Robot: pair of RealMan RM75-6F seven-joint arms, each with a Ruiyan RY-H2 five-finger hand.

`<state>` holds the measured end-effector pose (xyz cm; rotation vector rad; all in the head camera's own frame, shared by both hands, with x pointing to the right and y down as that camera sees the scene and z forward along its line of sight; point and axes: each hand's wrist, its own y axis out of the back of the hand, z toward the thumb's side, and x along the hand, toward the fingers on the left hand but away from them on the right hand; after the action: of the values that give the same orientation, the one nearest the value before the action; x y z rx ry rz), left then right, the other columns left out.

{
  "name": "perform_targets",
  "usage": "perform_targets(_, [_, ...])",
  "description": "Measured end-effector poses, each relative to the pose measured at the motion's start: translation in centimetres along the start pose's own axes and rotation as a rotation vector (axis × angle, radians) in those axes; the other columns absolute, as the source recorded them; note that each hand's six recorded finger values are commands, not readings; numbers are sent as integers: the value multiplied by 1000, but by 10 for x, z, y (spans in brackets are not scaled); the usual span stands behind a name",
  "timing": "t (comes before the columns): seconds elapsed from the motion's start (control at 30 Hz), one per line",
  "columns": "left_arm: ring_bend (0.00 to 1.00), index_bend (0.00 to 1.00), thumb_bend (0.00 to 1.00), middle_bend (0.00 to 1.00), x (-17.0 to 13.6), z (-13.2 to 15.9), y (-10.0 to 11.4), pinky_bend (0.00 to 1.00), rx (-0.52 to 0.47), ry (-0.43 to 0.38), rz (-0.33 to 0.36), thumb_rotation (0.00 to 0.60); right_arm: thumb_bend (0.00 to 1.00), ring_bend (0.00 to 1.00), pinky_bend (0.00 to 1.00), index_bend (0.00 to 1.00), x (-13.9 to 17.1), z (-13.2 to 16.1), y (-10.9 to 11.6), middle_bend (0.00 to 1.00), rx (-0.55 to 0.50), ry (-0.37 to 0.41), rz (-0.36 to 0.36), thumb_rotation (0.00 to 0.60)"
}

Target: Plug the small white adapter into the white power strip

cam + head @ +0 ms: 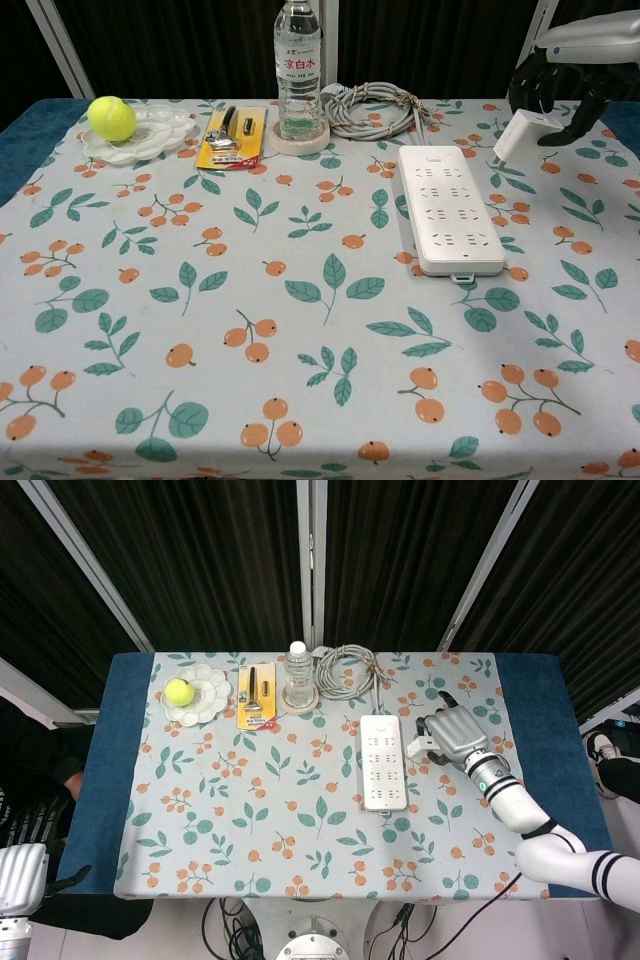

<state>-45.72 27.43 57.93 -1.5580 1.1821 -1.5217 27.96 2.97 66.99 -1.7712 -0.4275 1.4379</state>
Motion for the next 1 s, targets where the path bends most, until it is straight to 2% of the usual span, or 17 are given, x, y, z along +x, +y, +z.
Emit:
perform_targets(0.33, [0,65,82,0,0,-4,-3,0,-10,-2,-3,600,563,404,0,765,-21,33,-11,675,69,-31,71,600])
perform_targets(0.73, [0,65,82,0,1,-10,-8,0,-27,-1,-5,600,563,404,0,769,-28,55,-17,675,97,-81,91,600])
perform_targets(1.0, [0,65,82,0,1,-12,-10,0,-32,-2,-4,600,563,405,0,769,-30,57,-15,675,109,-94,87,600])
